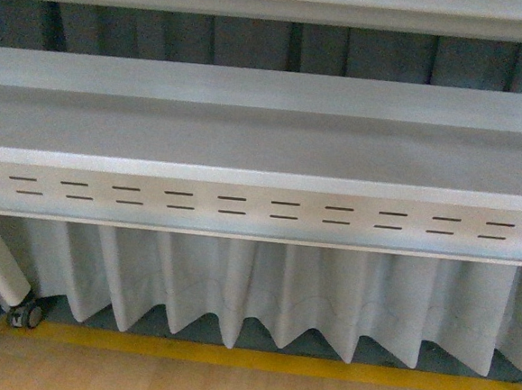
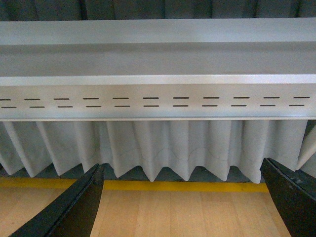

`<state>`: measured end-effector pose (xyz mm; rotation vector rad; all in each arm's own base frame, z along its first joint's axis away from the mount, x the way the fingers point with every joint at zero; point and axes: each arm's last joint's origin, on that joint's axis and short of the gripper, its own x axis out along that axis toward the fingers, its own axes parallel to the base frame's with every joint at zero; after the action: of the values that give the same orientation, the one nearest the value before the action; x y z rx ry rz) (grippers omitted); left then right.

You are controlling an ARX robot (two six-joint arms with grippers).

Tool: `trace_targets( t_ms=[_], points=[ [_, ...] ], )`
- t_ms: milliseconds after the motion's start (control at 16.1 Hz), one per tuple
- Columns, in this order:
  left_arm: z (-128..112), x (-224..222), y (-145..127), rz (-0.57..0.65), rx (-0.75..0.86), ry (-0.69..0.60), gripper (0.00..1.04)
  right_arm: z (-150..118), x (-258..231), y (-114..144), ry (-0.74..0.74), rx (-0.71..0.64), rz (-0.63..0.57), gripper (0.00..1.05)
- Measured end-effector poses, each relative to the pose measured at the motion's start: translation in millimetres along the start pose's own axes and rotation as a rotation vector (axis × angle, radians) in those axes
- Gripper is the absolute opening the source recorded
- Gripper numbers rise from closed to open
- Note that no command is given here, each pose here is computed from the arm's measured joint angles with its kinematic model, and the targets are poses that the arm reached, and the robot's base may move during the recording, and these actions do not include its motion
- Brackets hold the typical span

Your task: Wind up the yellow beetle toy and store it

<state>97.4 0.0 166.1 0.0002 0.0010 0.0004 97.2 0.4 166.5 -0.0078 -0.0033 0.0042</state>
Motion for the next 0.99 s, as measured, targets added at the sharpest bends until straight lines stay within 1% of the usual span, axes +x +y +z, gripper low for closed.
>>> trace_targets(
  t_ms=[993],
  points=[
    [0.0, 0.0, 0.0, 0.0, 0.0, 0.0, 0.98, 0.0, 0.0, 0.0, 0.0, 0.0, 0.0, 0.98]
  ],
)
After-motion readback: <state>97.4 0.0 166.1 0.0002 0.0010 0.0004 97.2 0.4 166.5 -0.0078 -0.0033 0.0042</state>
